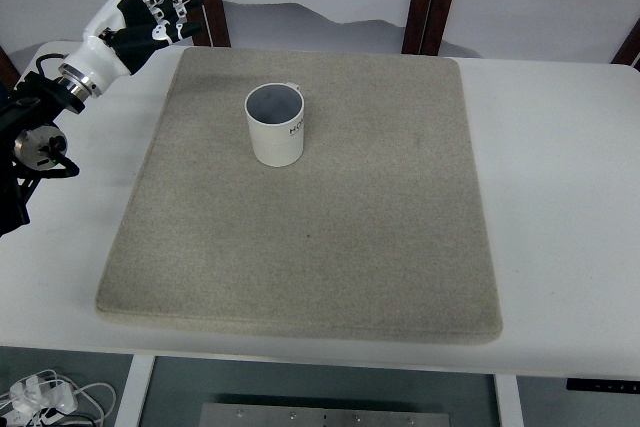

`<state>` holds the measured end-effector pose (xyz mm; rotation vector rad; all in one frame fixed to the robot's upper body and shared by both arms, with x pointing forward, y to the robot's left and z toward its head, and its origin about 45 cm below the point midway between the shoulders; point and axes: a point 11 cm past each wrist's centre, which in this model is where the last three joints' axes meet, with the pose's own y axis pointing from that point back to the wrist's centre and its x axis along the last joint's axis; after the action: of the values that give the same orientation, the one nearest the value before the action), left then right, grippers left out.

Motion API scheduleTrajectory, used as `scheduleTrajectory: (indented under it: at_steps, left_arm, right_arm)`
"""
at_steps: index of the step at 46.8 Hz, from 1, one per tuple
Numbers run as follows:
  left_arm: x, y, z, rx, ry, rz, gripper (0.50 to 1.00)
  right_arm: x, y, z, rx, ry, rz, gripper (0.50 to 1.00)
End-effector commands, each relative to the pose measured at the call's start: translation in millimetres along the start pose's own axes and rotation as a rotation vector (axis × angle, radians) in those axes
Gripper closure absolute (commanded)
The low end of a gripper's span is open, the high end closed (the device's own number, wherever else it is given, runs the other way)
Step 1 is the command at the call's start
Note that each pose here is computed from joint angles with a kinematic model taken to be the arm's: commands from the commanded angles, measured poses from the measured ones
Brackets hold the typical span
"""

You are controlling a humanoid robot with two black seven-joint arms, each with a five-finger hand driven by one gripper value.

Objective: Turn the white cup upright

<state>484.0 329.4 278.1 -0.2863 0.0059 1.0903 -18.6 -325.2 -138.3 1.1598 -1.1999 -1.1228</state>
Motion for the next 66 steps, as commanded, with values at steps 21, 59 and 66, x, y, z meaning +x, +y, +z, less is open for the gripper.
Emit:
scheduleTrajectory:
  at_steps: [21,59,66]
  left_arm:
    - [33,-1,29,-0.133,0.059,0.194,0.506]
    - [18,-20,-39,0.082,0.616,0.488,0.506]
    - [13,-23,-44,0.099,0.651,0.496,0.506]
  right_arm:
    - [0,0,0,0.0,0.001,0.0,0.548]
    - [-1,0,0,0.001,-0.008,-0.008,0.548]
    - [-1,0,-1,0.002,-0.011,-0.008,0.548]
